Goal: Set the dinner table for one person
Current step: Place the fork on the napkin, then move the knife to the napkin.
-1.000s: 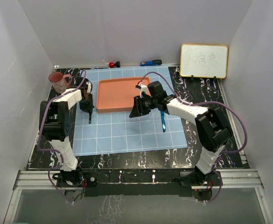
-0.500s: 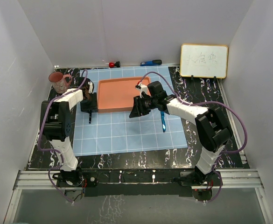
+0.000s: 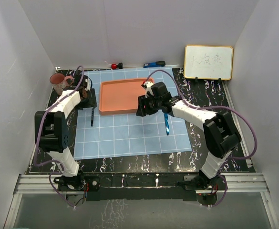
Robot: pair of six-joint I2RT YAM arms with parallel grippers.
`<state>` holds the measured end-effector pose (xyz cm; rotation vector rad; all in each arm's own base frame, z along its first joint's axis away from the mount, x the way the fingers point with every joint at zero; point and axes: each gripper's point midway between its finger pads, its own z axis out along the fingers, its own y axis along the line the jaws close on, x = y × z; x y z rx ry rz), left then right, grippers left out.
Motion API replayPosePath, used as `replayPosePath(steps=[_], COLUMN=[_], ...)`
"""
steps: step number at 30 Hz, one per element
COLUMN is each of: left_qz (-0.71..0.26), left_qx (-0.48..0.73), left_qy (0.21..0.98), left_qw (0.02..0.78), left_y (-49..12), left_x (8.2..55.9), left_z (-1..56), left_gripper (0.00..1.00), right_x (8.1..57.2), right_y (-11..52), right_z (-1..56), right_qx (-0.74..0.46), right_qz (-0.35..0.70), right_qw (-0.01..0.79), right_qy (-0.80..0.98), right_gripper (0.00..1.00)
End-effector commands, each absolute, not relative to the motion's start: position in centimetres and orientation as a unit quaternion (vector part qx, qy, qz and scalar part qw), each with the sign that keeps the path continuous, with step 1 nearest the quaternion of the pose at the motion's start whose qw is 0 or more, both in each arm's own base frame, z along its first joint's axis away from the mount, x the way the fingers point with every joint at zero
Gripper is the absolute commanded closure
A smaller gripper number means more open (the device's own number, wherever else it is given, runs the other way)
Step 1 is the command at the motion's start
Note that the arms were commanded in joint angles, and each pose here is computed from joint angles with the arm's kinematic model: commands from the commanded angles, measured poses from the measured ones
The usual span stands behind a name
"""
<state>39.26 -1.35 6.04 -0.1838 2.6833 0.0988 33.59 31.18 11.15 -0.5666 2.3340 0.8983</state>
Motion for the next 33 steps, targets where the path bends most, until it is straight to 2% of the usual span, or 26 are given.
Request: replayPosePath(steps=[1, 5, 7, 8, 10, 12, 14, 15, 17, 18, 24, 33], left_qz=[0.045, 0.024, 0.013, 0.009, 0.002, -0.003, -0.004, -0.005, -0.006, -0.007, 0.009, 0.013], left_qx=[-0.092, -0.101, -0.110, -0.113, -0.117, -0.118, -0.120, -0.121, -0.119, -0.118, -0.113, -0.118], left_qy=[0.941, 0.910, 0.895, 0.890, 0.885, 0.882, 0.882, 0.882, 0.882, 0.882, 0.887, 0.877], left_qw=[0.323, 0.402, 0.432, 0.441, 0.451, 0.457, 0.457, 0.456, 0.456, 0.455, 0.448, 0.465], left_y=[-0.4, -0.7, -0.8, -0.9, -1.0, -1.1, -1.2, -1.2, -1.2, -1.2, -0.8, -0.5], left_x=[40.5, 40.7, 40.8, 40.7, 40.8, 41.0, 40.9, 40.9, 40.7, 40.6, 40.1, 40.1], left_z=[13.2, 17.4, 19.1, 19.7, 20.2, 20.3, 20.0, 19.9, 19.7, 19.6, 18.7, 19.0], left_gripper=[0.29, 0.23, 0.26, 0.29, 0.41, 0.57, 0.60, 0.56, 0.39, 0.36, 0.29, 0.27], right_x=[39.0, 40.3, 40.5, 40.5, 40.6, 40.5, 40.5, 40.8, 40.8, 40.8, 39.5, 35.5], right_y=[27.8, 24.6, 23.6, 23.7, 24.2, 25.0, 24.9, 24.2, 22.7, 22.2, 20.5, 18.4], right_z=[21.0, 25.0, 25.5, 25.2, 23.8, 21.9, 19.9, 18.8, 16.9, 16.0, 12.9, 9.2], right_qx=[-0.182, -0.141, -0.128, -0.130, -0.131, -0.128, -0.100, -0.080, -0.066, -0.067, -0.062, -0.050], right_qz=[0.213, 0.148, 0.132, 0.134, 0.156, 0.198, 0.211, 0.192, 0.151, 0.134, 0.092, 0.071], right_qw=[0.475, 0.552, 0.565, 0.564, 0.546, 0.511, 0.482, 0.475, 0.462, 0.456, 0.416, 0.353], right_qy=[0.834, 0.808, 0.804, 0.805, 0.813, 0.827, 0.845, 0.855, 0.871, 0.877, 0.903, 0.932], right_gripper=[0.47, 0.29, 0.19, 0.16, 0.11, 0.11, 0.14, 0.16, 0.18, 0.18, 0.19, 0.20])
